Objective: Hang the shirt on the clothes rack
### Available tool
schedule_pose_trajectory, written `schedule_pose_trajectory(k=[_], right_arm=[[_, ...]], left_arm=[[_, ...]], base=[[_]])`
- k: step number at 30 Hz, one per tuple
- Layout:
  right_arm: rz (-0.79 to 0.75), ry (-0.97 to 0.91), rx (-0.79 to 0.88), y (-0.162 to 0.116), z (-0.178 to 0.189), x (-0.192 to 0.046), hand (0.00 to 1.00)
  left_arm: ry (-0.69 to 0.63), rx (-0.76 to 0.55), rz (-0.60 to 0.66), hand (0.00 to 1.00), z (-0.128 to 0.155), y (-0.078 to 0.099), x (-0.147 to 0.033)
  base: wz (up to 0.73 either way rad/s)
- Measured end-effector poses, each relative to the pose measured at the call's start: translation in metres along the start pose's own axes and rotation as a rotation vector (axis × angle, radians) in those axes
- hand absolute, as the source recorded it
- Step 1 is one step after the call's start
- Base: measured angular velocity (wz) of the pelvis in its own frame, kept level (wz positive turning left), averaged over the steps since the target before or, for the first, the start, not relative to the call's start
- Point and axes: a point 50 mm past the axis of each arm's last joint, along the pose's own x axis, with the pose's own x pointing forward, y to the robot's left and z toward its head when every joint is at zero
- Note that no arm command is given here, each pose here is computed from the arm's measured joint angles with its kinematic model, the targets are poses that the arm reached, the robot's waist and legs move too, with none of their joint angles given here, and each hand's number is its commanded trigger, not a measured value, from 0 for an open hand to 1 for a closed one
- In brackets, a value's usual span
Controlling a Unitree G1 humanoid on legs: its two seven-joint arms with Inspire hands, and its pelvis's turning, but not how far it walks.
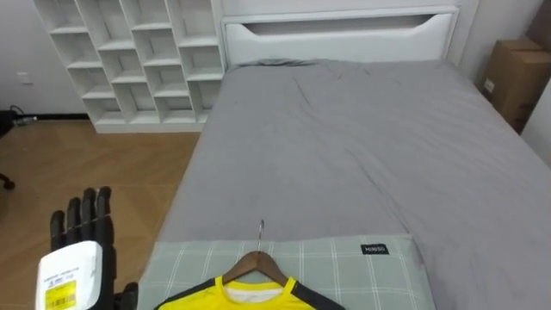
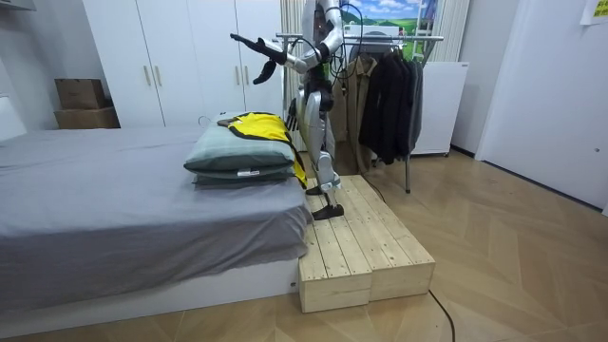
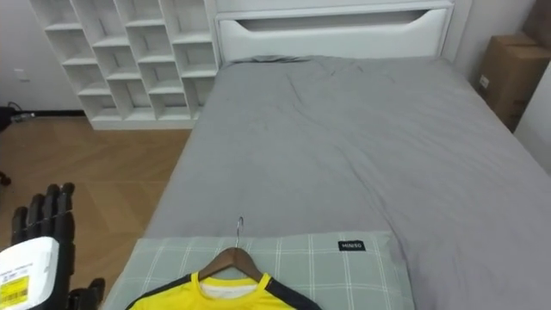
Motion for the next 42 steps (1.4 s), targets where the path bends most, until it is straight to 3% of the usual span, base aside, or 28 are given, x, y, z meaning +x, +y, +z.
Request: schedule_pose_trajectory(k=[33, 37, 42], right_arm=[[0.026, -0.015, -0.023, 0.0, 0.001, -0.001, 0.0], [0.029, -0.022, -0.025, 0.0, 0.002, -0.001, 0.0], [0.027, -0.025, -0.017, -0.001, 0.002, -0.001, 0.0]], left_arm=[[-0.117, 0.0, -0.057, 0.0, 0.024, -0.001, 0.012], [-0.155, -0.018, -0.061, 0.0, 0.034, 0.002, 0.027], [-0.185, -0.032, -0.098, 0.0, 0.043, 0.0, 0.033]], base=[[-0.01], [0.0], [-0.07]])
